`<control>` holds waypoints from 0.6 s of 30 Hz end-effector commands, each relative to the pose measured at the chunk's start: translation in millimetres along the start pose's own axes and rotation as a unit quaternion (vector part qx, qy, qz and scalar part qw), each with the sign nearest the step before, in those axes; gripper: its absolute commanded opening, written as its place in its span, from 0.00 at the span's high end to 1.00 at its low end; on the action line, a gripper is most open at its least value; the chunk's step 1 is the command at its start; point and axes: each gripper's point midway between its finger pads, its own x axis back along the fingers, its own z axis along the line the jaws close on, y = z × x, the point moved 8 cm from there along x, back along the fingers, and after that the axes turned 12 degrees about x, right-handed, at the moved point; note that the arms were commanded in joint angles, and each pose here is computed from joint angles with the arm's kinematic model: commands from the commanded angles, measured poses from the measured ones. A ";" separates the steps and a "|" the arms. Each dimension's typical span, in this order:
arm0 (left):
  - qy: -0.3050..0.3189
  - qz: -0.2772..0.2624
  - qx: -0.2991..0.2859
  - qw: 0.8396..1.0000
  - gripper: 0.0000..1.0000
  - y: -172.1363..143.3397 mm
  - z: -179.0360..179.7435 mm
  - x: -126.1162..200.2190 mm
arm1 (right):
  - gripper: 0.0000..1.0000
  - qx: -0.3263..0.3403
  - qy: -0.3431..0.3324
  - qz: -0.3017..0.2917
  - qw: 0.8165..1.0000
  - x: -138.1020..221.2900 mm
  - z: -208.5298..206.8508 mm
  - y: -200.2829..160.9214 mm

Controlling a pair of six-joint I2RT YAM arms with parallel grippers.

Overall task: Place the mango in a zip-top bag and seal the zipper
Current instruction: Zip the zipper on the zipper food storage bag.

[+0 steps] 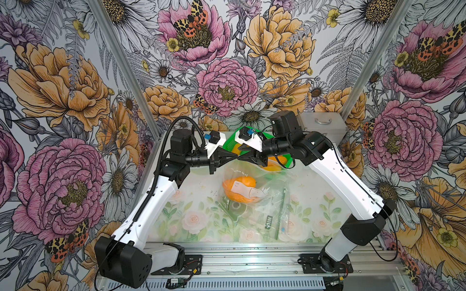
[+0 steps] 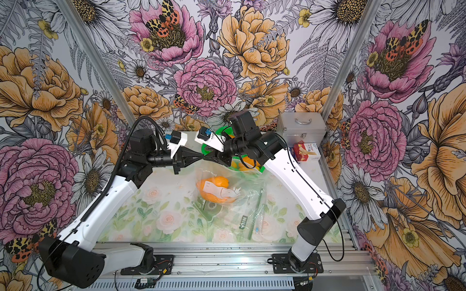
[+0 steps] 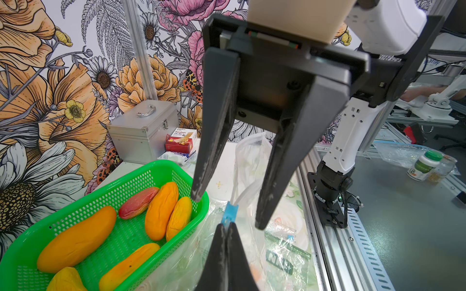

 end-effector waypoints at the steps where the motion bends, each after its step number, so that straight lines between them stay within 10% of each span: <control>1: 0.014 -0.006 -0.017 1.000 1.00 1.9 -5.4 7.8 | 0.64 -0.012 0.011 0.009 1.000 -11.6 1.5 -6.4; 18: 0.018 -0.008 -0.019 1.000 1.00 2.6 -6.2 10.2 | 0.87 -0.016 0.017 0.013 1.000 -15.3 2.1 -10.6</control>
